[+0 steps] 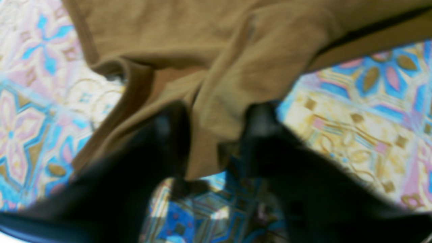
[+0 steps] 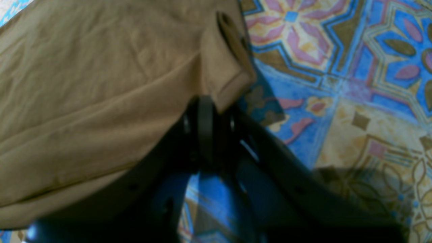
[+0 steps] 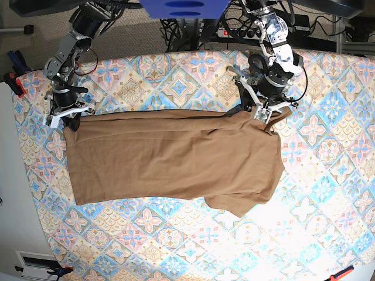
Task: Layout the t-shirt on the table in an organized manner, then fold the t-shirt properly
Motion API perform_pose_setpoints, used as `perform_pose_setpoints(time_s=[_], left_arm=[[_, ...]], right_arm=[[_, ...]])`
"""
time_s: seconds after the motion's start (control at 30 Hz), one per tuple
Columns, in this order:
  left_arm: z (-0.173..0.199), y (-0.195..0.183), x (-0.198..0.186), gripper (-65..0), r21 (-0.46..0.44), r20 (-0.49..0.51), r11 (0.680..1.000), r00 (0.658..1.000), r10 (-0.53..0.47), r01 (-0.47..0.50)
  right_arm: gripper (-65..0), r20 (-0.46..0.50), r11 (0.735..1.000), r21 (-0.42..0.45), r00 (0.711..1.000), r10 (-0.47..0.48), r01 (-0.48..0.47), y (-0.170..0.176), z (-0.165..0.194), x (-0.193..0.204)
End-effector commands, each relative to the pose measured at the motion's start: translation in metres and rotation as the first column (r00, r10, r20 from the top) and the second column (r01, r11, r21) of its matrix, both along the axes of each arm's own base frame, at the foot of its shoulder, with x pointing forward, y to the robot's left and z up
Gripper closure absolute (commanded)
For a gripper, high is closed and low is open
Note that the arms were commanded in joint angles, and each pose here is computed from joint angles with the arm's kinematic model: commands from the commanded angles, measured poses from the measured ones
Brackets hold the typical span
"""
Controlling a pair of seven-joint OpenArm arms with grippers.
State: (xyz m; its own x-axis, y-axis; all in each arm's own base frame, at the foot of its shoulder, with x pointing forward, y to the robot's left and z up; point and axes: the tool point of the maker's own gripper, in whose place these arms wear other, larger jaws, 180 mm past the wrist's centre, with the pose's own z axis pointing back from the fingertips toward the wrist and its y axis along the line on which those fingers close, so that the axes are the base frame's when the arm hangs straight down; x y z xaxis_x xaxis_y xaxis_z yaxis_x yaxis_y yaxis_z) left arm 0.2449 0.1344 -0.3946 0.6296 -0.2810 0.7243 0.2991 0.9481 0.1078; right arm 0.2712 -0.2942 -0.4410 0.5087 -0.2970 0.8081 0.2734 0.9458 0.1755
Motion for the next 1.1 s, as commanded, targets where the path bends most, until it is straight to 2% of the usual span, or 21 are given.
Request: perform_pose_setpoints(time_s=[0.0, 0.1, 0.3, 0.5, 0.63, 0.9, 0.97, 1.07], left_arm=[[0.01, 0.0, 0.007, -13.9, -0.009, 0.043, 1.0, 0.999, 0.006, -0.006], [0.006, 0.002, 0.004, 0.0, 0.012, 0.027, 1.0, 1.0, 0.003, -0.003], [0.0, 0.004, -0.009, 0.0, 0.035, -0.004, 0.999, 1.0, 0.001, -0.001], [0.031, 0.011, -0.025, 0.0, 0.087, 0.05, 0.996, 0.999, -0.001, -0.004], [0.038, 0.005, -0.028, 0.0, 0.102, 0.061, 0.995, 0.998, -0.026, 0.02], [0.065, 0.006, -0.008, 0.0, 0.126, 0.149, 0.992, 0.988, -0.032, 0.013], [0.067, 0.007, -0.002, 0.0, 0.164, 0.152, 0.986, 0.987, -0.045, 0.019], [0.071, -0.008, 0.01, 0.0, 0.238, 0.151, 0.968, 0.982, -0.115, 0.077]], right_arm=[[0.0, -0.17, 1.0, -0.019, 0.985, 0.009, -0.012, 0.0, -0.026, -0.021], [0.0, -0.17, 1.0, -0.019, 0.985, 0.009, -0.012, 0.0, -0.026, -0.021], [0.0, -0.171, 1.0, -0.018, 0.985, 0.009, -0.012, 0.0, -0.027, -0.021], [0.0, -0.174, 1.0, -0.015, 0.985, 0.009, -0.012, 0.001, -0.028, -0.022], [0.0, -0.176, 1.0, -0.014, 0.984, 0.009, -0.012, 0.001, -0.029, -0.022], [0.0, -0.176, 1.0, -0.014, 0.984, 0.009, -0.012, 0.001, -0.029, -0.022], [0.0, -0.176, 1.0, -0.014, 0.984, 0.009, -0.012, 0.001, -0.029, -0.022], [0.0, -0.176, 1.0, -0.017, 0.984, 0.009, -0.012, 0.0, -0.028, -0.022]])
